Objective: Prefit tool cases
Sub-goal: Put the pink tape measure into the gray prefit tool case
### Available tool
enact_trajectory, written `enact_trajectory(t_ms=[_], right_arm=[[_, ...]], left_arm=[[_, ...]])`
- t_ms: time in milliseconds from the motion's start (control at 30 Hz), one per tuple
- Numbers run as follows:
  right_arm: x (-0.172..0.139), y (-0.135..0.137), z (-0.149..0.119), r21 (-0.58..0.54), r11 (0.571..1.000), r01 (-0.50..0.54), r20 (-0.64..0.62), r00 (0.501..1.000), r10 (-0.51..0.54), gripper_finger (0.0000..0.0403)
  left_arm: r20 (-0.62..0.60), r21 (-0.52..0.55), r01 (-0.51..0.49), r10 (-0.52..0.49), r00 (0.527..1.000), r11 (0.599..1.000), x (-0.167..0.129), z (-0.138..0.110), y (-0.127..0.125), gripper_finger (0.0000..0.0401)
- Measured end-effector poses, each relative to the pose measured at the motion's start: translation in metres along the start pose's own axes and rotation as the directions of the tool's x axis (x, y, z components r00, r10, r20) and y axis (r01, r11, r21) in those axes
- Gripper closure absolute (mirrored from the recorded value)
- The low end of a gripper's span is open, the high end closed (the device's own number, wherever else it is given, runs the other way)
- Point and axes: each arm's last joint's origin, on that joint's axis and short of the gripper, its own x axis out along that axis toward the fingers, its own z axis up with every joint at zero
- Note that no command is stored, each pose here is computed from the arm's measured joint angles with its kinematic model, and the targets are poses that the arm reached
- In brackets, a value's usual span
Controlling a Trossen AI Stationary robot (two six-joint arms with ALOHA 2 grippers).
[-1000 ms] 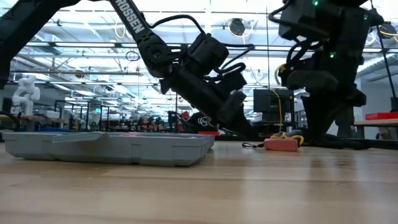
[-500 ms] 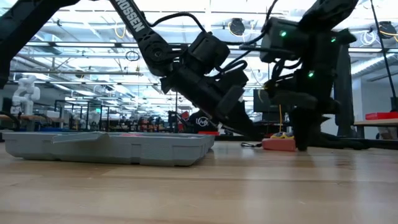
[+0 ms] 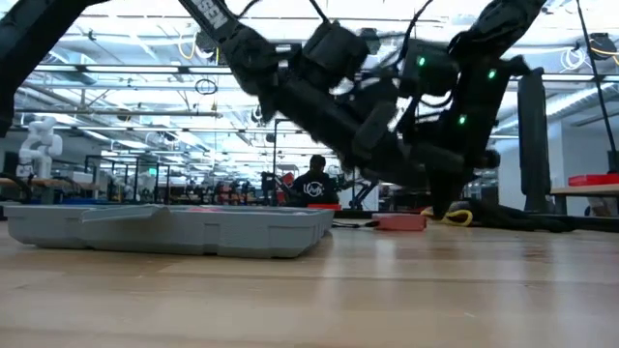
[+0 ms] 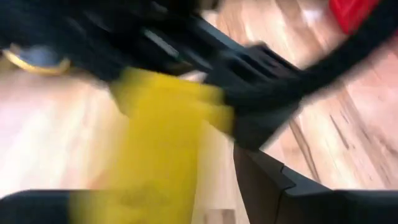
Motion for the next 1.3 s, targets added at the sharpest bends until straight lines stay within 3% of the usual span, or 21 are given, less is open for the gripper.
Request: enact_trajectory(t_ms=[133, 300, 500, 600, 767, 933, 1133, 1300], right_arm=[[-0.016, -0.003, 0.003, 0.037, 0.999, -0.036, 0.051, 0.998, 0.034, 0.0402], [-0.028, 0.007, 0.008, 0.020, 0.990, -0.142, 0.150, 0.979, 0.138, 0.0403], [-0.032, 0.033, 0.022, -0.150, 0.954, -0.258, 0.340, 0.893, 0.295, 0.0390], [-0.030, 0.036, 0.029, -0.181, 0.943, -0.279, 0.362, 0.873, 0.328, 0.0375], [-0.017, 0.042, 0.036, -0.202, 0.941, -0.270, 0.326, 0.888, 0.325, 0.0342], [0.005, 0.055, 0.043, -0.254, 0.926, -0.279, 0.226, 0.914, 0.338, 0.0318], [0.028, 0.066, 0.057, -0.273, 0.949, -0.155, 0.078, 0.980, 0.183, 0.0307], [0.045, 0.072, 0.070, -0.291, 0.951, -0.099, -0.039, 0.995, 0.092, 0.0307]], left_arm=[[-0.051, 0.067, -0.079, 0.083, 0.995, 0.995, -0.028, 0.021, 0.000, 0.0290], [-0.199, 0.184, -0.217, 0.252, 0.947, 0.959, -0.089, 0.044, -0.002, 0.0290], [-0.106, 0.236, -0.269, 0.300, 0.948, 0.934, -0.167, 0.076, -0.012, 0.0290], [-0.076, 0.227, -0.283, 0.306, 0.949, 0.932, -0.202, 0.085, -0.015, 0.0290], [-0.017, 0.215, -0.296, 0.307, 0.952, 0.931, -0.240, 0.094, -0.022, 0.0290], [-0.044, 0.194, -0.284, 0.297, 0.954, 0.939, -0.253, 0.091, -0.023, 0.0290], [-0.162, 0.162, -0.262, 0.288, 0.944, 0.951, -0.257, 0.079, -0.024, 0.0290], [-0.263, 0.130, -0.256, 0.283, 0.922, 0.958, -0.259, 0.070, -0.025, 0.0290]])
